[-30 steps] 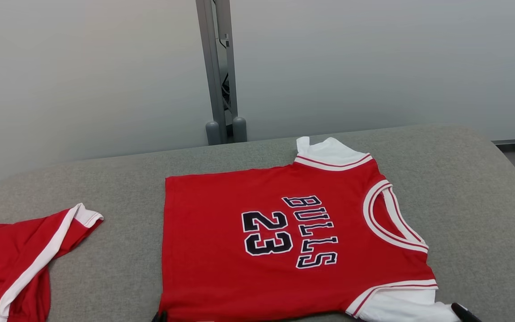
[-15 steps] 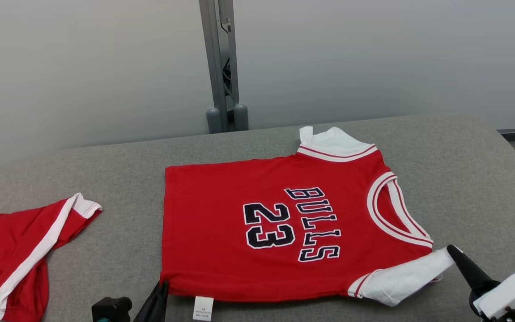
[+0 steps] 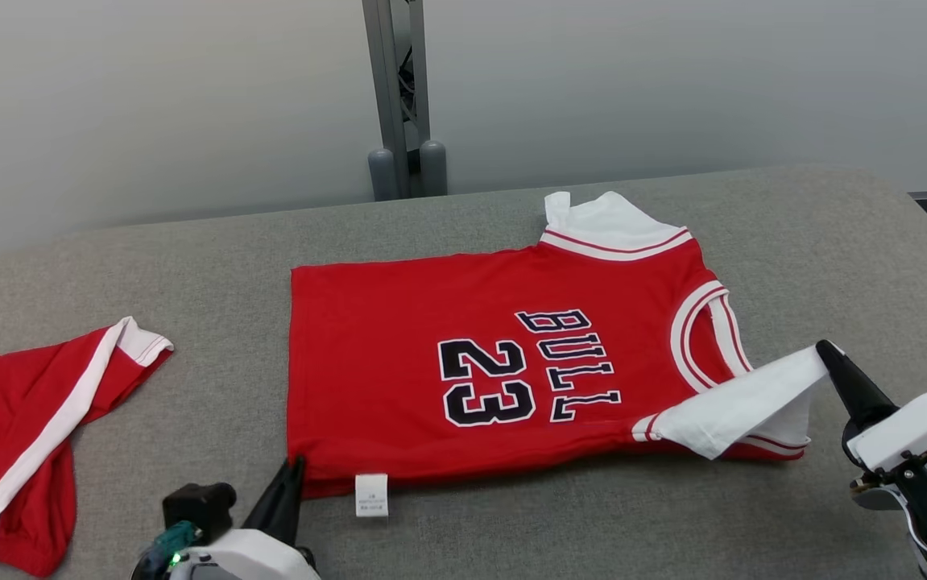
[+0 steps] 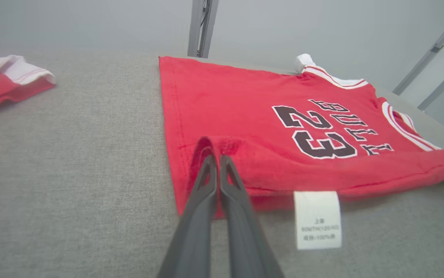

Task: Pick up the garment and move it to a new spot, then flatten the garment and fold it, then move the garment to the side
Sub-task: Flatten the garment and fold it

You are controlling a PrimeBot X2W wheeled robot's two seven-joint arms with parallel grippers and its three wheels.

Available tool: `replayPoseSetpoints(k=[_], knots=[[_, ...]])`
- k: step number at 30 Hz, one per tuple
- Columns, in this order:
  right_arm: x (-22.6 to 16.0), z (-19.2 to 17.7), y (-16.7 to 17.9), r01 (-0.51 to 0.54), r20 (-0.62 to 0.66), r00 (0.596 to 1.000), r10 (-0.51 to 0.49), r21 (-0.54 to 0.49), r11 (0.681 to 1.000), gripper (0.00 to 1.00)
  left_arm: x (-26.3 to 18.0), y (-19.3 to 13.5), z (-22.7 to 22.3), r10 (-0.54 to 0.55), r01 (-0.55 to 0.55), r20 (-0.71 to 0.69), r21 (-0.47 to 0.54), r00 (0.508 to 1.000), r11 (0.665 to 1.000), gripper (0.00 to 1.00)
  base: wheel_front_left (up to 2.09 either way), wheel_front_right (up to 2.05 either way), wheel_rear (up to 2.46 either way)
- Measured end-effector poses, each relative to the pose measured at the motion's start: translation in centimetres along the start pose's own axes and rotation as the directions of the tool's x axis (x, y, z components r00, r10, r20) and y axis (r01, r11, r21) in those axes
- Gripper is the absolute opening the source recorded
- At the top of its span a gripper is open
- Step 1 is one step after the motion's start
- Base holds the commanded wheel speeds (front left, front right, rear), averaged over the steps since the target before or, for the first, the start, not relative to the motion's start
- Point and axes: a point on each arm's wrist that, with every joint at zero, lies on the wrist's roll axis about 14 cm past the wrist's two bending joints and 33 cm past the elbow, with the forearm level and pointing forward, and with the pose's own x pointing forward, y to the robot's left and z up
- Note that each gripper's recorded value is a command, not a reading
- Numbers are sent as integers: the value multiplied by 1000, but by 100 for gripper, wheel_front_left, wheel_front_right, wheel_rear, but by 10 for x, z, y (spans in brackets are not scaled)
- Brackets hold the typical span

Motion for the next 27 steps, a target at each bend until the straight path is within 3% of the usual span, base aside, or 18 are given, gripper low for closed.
replayPoseSetpoints(k=[3, 27], knots=[[10, 0, 4, -4, -9, 1000, 4, -22, 1000, 0, 4, 12, 2, 51, -51, -6, -111, 999, 993, 0, 0, 0, 0], [90, -5, -4, 60, -45, 997, -65, -99, 993, 0, 62, 16, 3, 54, -60, -54, -124, 997, 991, 0, 0, 0, 0]])
